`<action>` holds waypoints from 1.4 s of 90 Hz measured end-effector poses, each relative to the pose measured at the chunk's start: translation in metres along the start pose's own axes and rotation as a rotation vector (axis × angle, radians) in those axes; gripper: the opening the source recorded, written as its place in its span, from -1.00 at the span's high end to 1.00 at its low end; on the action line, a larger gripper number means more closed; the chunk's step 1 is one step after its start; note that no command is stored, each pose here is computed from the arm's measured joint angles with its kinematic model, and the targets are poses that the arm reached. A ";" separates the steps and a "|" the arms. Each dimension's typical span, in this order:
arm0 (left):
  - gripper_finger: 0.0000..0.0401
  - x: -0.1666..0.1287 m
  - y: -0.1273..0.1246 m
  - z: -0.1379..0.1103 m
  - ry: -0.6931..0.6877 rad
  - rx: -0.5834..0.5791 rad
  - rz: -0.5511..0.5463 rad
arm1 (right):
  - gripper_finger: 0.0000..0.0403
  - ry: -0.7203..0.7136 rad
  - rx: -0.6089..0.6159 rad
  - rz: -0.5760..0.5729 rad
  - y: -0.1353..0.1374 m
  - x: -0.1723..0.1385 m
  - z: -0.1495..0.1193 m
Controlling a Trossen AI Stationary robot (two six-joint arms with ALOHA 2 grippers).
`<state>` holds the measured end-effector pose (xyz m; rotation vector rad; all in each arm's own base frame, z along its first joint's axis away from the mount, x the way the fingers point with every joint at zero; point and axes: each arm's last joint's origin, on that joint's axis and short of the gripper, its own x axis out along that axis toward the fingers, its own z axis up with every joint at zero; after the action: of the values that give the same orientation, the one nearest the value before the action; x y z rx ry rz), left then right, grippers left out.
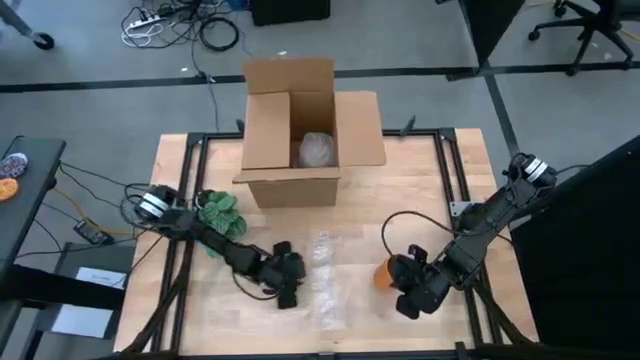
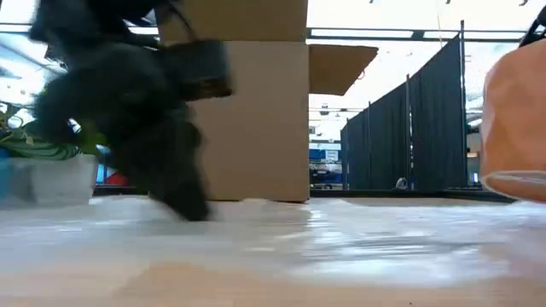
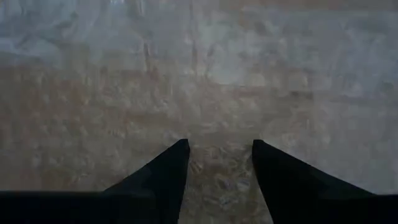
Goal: Wrap mug
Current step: Wrap the orange mug with the bubble wrap
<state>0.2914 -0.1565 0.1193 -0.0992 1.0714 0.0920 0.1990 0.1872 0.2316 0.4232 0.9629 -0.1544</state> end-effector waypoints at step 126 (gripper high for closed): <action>0.16 0.008 -0.023 0.016 -0.441 0.009 0.135 | 1.00 -0.224 -1.301 -0.657 0.008 0.118 -0.021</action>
<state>0.3117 -0.1771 0.1208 0.0031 0.6367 0.2200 0.2529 0.2103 0.1271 -1.0942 0.7683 -0.1313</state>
